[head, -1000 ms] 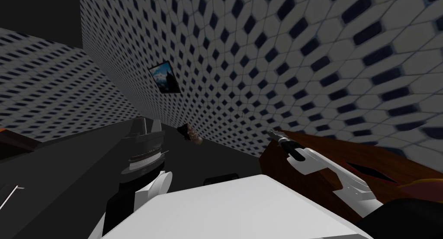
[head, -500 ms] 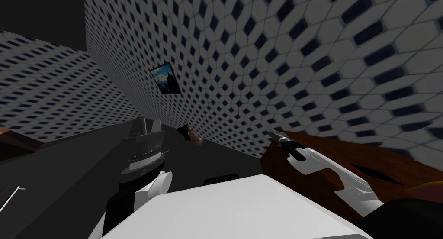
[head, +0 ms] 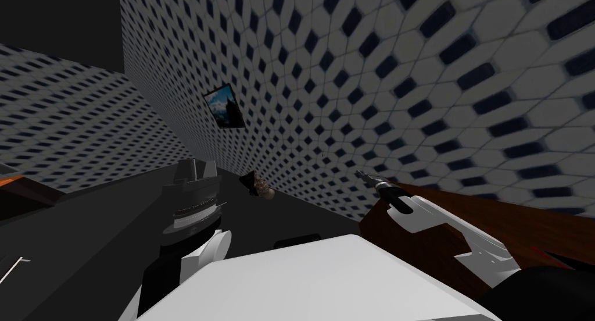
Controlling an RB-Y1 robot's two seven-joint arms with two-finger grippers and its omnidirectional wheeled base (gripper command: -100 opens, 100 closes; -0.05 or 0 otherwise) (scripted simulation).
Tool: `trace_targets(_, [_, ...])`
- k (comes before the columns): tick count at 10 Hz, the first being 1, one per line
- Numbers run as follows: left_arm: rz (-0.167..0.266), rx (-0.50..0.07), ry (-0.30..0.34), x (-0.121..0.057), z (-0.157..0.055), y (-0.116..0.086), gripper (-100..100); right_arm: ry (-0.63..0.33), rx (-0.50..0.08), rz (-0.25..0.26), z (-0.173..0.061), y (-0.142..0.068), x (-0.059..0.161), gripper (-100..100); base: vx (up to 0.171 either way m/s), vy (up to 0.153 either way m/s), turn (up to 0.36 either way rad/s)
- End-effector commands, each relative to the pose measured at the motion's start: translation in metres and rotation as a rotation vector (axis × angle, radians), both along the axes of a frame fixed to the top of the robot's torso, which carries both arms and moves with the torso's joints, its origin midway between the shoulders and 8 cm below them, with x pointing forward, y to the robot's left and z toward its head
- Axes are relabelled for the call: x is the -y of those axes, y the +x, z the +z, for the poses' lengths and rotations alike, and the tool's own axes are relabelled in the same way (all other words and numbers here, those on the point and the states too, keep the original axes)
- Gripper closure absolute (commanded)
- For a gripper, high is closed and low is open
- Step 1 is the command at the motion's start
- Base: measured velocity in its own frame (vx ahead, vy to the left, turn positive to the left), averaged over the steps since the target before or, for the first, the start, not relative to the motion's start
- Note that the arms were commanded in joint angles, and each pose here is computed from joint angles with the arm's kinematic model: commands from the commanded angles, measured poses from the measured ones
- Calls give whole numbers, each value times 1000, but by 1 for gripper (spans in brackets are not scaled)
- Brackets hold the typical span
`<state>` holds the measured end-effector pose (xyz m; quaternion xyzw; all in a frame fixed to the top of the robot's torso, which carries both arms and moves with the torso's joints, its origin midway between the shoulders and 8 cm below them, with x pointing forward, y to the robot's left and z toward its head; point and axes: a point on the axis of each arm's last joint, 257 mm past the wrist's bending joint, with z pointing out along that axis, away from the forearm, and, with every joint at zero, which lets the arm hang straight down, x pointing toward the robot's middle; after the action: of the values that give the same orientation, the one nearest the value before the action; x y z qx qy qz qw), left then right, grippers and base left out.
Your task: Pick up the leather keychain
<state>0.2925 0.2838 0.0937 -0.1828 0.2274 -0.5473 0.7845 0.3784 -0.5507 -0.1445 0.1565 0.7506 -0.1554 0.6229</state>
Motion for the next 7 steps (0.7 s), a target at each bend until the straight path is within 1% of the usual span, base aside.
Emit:
trace_targets(1, [0,0,0,0,0,0,0,-1,-1,-8,6,-1,0,-100,199,100,29])
trace_targets(5, [0,0,0,0,0,0,0,-4,-2,-18,20,-3,-3,-100,180,104,30])
trace_targets(7, [0,0,0,0,0,0,0,-4,-5,-24,26,-4,-5,-100,216,105,28])
